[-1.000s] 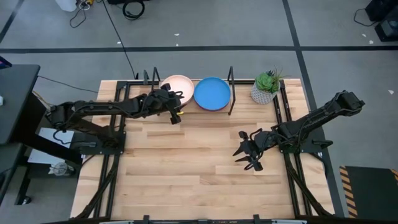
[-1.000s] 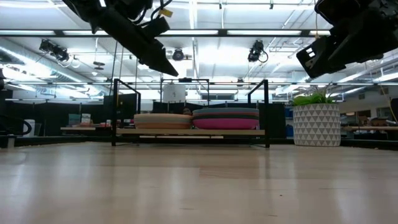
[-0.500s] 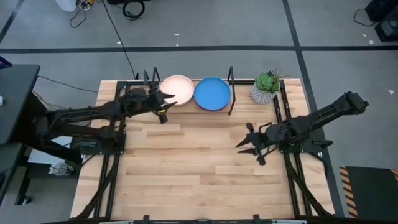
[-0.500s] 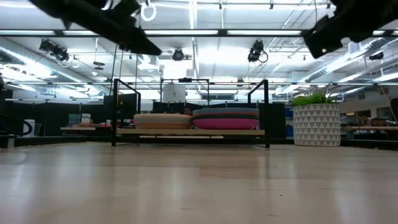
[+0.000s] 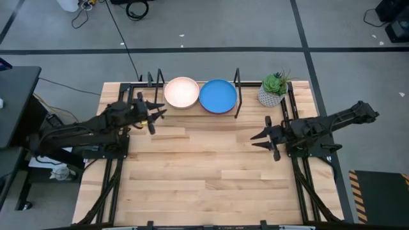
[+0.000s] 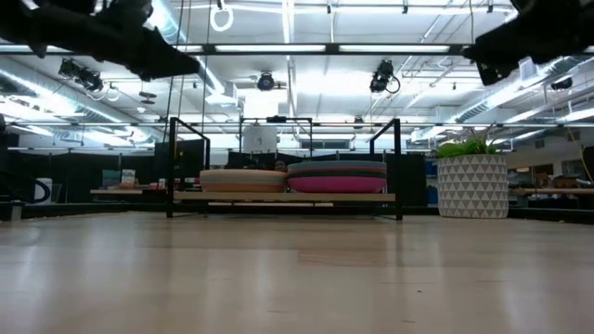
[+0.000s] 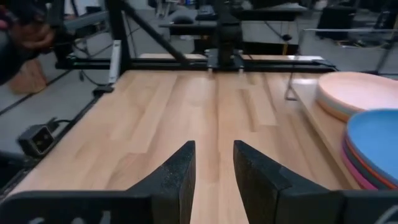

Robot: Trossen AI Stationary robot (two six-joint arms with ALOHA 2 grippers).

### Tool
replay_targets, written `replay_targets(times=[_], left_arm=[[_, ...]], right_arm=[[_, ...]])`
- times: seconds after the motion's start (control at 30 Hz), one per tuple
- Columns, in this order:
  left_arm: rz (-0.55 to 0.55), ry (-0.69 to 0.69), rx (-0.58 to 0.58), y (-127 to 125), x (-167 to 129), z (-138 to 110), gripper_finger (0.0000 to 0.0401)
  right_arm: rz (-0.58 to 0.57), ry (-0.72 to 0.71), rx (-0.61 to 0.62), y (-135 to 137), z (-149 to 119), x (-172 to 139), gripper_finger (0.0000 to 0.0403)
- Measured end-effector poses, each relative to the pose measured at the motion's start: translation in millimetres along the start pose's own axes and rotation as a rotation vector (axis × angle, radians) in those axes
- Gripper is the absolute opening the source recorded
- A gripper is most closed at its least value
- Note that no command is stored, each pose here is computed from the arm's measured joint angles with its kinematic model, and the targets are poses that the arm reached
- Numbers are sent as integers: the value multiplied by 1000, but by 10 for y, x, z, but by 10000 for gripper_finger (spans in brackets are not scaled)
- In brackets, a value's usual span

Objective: Place and stack plates onto a shelf
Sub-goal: Return to Home Position

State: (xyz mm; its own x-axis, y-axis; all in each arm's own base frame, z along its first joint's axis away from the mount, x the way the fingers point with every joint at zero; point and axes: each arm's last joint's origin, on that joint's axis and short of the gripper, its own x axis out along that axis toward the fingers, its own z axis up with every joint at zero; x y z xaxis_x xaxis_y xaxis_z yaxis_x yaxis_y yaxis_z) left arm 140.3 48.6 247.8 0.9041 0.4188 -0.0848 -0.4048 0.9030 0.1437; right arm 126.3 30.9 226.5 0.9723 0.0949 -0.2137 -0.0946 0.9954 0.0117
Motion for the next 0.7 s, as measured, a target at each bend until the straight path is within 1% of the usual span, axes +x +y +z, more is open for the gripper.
replay_targets(times=[0.07,0.23,0.5,0.7], left_arm=[[5,-36,-28,6,-61,-11,125],[6,-82,-80,6,-197,-108,125],[18,-121,-108,3,-329,-266,125],[18,-115,-112,4,-386,-316,125]], right_arm=[[-18,-7,13,-21,-66,-28,114],[-16,-57,36,-41,-117,-111,114],[-14,-125,41,-62,-193,-210,114],[-16,-131,50,-73,-215,-264,114]])
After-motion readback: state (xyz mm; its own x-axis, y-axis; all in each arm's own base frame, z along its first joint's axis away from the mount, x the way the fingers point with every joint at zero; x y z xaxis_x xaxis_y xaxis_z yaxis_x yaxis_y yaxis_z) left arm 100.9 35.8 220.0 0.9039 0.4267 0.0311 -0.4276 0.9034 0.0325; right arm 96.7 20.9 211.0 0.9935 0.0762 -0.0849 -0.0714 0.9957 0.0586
